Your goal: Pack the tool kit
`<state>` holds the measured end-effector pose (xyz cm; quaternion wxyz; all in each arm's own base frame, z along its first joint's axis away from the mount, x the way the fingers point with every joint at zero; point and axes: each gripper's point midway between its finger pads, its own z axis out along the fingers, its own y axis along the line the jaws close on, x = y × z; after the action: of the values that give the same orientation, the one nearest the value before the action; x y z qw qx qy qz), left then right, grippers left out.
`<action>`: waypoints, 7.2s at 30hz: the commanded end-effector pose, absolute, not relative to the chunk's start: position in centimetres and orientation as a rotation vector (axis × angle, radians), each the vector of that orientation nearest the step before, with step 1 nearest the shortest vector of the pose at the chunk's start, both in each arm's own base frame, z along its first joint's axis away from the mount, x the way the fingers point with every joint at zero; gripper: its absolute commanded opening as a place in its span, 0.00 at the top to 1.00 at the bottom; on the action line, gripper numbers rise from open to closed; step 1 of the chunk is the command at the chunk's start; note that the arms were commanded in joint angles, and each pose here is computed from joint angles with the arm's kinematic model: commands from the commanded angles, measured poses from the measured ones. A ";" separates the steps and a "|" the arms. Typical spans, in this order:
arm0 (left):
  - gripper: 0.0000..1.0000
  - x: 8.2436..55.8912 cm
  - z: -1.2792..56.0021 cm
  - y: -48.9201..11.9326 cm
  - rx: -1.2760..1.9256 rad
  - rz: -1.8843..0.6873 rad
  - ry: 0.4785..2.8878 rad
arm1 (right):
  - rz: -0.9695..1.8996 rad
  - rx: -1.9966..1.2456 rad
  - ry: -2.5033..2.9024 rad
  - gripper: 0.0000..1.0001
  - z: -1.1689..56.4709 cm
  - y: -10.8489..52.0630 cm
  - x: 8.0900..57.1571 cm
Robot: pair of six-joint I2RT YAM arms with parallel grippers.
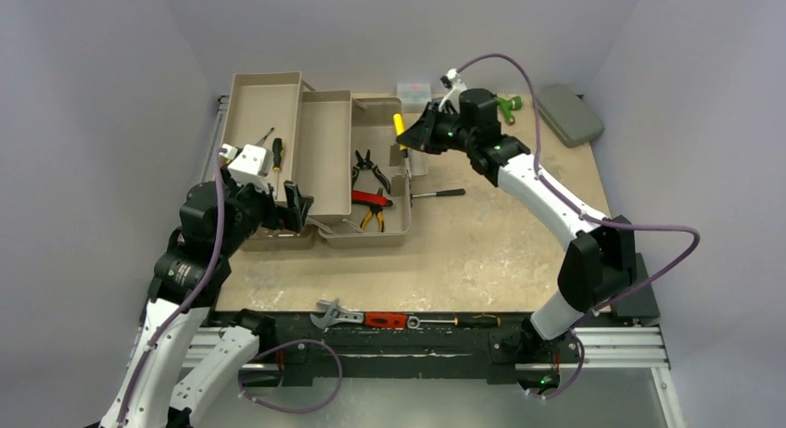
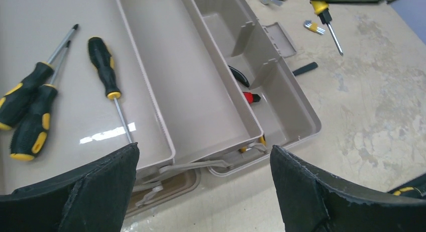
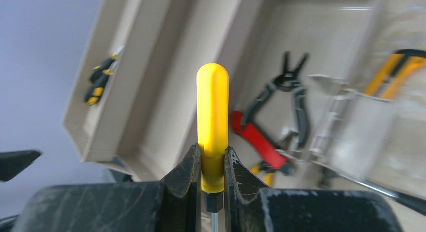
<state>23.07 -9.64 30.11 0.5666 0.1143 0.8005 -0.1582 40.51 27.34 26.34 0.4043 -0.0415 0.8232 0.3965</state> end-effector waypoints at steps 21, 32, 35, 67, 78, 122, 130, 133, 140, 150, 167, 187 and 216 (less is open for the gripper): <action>0.01 23.8 31.5 -6.2 0.069 -0.225 1.786 | 1.194 -0.008 1.911 1.00 30.1 44.6 35.6; 0.01 23.6 31.5 -6.3 0.080 -0.227 1.795 | 1.062 -0.132 2.021 0.45 27.5 47.8 35.6; 0.01 23.6 31.5 -6.3 0.082 -0.229 1.794 | 1.033 -0.125 1.993 0.23 28.2 46.8 35.6; 0.07 23.3 27.5 -18.7 0.478 -0.510 2.119 | 0.254 0.066 2.132 0.25 21.8 18.0 35.5; 0.07 27.0 24.0 -27.9 0.473 -0.543 2.267 | 0.094 0.412 1.944 0.20 23.7 7.9 32.7; 1.00 35.0 11.7 -21.0 0.078 -0.194 2.578 | 0.275 0.528 2.242 0.21 15.5 17.6 43.4; 0.88 34.1 13.0 -21.2 0.101 -0.269 2.544 | 0.126 0.437 2.318 0.21 12.3 20.7 47.4; 0.74 33.8 14.0 -21.1 0.115 -0.296 2.515 | 0.121 0.403 2.296 0.22 12.2 21.1 48.8; 0.59 32.2 16.5 -21.6 0.110 -0.452 2.395 | 0.136 0.302 2.318 0.23 11.0 22.7 50.7; 0.42 29.3 19.5 -20.4 0.087 -0.593 2.188 | 0.174 0.224 2.355 0.26 8.2 24.6 52.1; 0.41 27.2 19.7 -18.1 0.109 -0.556 2.113 | -0.062 0.006 2.476 0.37 2.3 24.7 51.4; 0.34 29.2 17.6 -19.7 0.257 -0.377 2.248 | 0.030 0.051 2.332 0.98 10.3 19.6 45.7; 1.00 29.5 11.3 -34.2 0.535 -0.457 2.506 | 0.052 0.275 2.004 1.00 23.8 11.9 37.5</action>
<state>30.20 -25.57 8.15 0.2435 0.1550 0.9568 -0.0338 37.67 13.61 21.08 0.4959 0.0767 0.8642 0.0355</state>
